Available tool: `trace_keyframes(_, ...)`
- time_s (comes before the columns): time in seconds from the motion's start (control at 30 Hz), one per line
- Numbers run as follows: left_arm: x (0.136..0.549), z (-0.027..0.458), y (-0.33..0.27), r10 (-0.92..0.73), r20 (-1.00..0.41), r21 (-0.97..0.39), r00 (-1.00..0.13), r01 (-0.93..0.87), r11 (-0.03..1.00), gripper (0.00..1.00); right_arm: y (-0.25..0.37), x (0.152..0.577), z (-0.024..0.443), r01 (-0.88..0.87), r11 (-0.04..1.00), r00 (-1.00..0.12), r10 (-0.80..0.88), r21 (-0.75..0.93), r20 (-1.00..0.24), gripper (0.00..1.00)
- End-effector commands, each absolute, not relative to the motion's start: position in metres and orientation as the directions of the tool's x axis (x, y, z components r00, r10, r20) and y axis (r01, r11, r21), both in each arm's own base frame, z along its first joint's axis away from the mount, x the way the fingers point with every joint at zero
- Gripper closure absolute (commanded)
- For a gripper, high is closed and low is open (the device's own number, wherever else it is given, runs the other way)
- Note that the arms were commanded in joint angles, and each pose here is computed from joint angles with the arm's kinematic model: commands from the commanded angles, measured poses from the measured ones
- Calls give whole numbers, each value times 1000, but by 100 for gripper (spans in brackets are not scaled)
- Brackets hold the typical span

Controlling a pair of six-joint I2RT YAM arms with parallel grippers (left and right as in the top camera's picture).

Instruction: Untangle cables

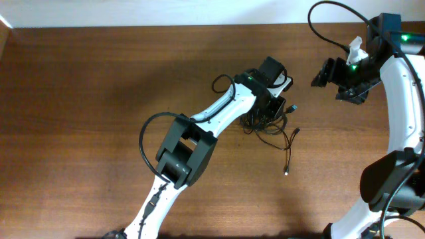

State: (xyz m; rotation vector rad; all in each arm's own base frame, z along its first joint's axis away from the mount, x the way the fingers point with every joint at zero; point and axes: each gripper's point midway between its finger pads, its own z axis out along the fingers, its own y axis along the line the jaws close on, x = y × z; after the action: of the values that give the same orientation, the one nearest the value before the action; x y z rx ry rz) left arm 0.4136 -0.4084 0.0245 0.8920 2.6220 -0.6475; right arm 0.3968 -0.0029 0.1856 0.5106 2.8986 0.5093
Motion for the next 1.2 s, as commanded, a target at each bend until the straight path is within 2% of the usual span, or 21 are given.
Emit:
trace_keyframes(0.0,420,4,-386,514,-366,-184,-776,602,777,94,-5,396,202,277,894,-927,345,353,-145,20)
trace_keyframes(0.03,421,8,-382,510,-360,-186,-781,595,782,100,-5,396,202,277,894,-927,345,353,-145,20)
trace_keyframes(0.1,429,34,-375,486,-370,-214,-792,582,785,100,-4,398,202,274,893,-927,345,358,-150,20)
trace_keyframes(0.17,439,100,-369,437,-417,-308,-797,576,757,100,2,401,205,259,881,-927,342,396,-154,20)
trace_keyframes(0.3,431,262,-346,318,-557,-518,-768,620,589,100,29,407,220,155,825,-942,289,543,-170,20)
trace_keyframes(0.5,405,365,-333,237,-681,-592,-693,712,378,100,76,409,242,-20,728,-960,179,685,-218,21)
trace_keyframes(0.67,409,377,-321,201,-683,-610,-702,700,372,100,121,424,282,-224,560,-930,120,797,-346,21)
trace_keyframes(0.8,417,376,-312,186,-684,-605,-705,691,396,100,122,429,287,-235,545,-922,136,805,-361,21)
trace_keyframes(0.93,434,365,-303,170,-691,-550,-702,664,506,100,117,436,292,-226,535,-916,167,814,-364,21)
trace_keyframes(1.17,434,366,-303,169,-694,-549,-700,666,505,100,129,443,294,-212,542,-914,186,813,-362,21)
